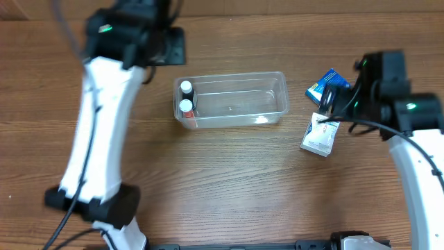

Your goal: Pack container

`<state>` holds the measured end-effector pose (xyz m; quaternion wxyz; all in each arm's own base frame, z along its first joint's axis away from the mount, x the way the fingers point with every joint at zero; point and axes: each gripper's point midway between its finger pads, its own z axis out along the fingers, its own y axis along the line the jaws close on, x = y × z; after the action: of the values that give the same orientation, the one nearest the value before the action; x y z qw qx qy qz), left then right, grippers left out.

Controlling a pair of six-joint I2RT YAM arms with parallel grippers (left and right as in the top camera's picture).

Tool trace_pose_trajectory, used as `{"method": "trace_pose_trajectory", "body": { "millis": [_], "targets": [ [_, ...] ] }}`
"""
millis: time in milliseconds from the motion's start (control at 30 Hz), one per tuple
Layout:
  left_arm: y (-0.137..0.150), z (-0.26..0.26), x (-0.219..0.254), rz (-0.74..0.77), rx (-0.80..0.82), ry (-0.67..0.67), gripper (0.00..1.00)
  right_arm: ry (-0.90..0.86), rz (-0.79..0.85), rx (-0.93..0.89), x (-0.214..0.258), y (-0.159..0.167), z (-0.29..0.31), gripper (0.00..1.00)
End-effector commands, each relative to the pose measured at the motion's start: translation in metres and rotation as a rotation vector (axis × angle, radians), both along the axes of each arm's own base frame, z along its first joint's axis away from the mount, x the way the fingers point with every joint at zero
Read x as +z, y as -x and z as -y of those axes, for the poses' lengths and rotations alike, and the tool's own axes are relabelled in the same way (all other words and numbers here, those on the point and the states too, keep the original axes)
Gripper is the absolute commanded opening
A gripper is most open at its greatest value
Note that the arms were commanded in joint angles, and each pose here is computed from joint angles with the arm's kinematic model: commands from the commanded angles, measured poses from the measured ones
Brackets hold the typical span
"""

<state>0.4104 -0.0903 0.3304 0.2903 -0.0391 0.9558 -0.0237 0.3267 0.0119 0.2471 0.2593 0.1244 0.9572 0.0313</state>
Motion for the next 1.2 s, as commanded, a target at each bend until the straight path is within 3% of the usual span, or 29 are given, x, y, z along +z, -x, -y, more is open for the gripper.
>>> {"method": "trace_pose_trajectory", "body": {
  "millis": [0, 233, 567, 833, 1167],
  "targets": [
    [0.023, -0.051, 0.059, 0.158, 0.139, 0.028, 0.61, 0.015, 0.056, -0.060, 0.033, -0.035, 0.007, 1.00],
    [0.040, -0.074, 0.063, 0.143, 0.187, 0.027, 0.64, -0.119, -0.148, -0.244, -0.042, -0.107, 0.016, 1.00],
    [0.038, -0.072, 0.048, 0.083, 0.183, 0.021, 0.65, -0.121, -0.392, -0.355, -0.166, -0.128, 0.031, 1.00],
    [0.037, -0.071, 0.047, 0.079, 0.177, 0.028, 0.65, -0.113, -0.439, -0.373, -0.209, -0.135, 0.032, 1.00],
    [0.038, -0.071, 0.046, 0.074, 0.178, 0.026, 0.65, -0.123, -0.405, -0.397, -0.218, -0.147, 0.033, 1.00]
  ]
}}
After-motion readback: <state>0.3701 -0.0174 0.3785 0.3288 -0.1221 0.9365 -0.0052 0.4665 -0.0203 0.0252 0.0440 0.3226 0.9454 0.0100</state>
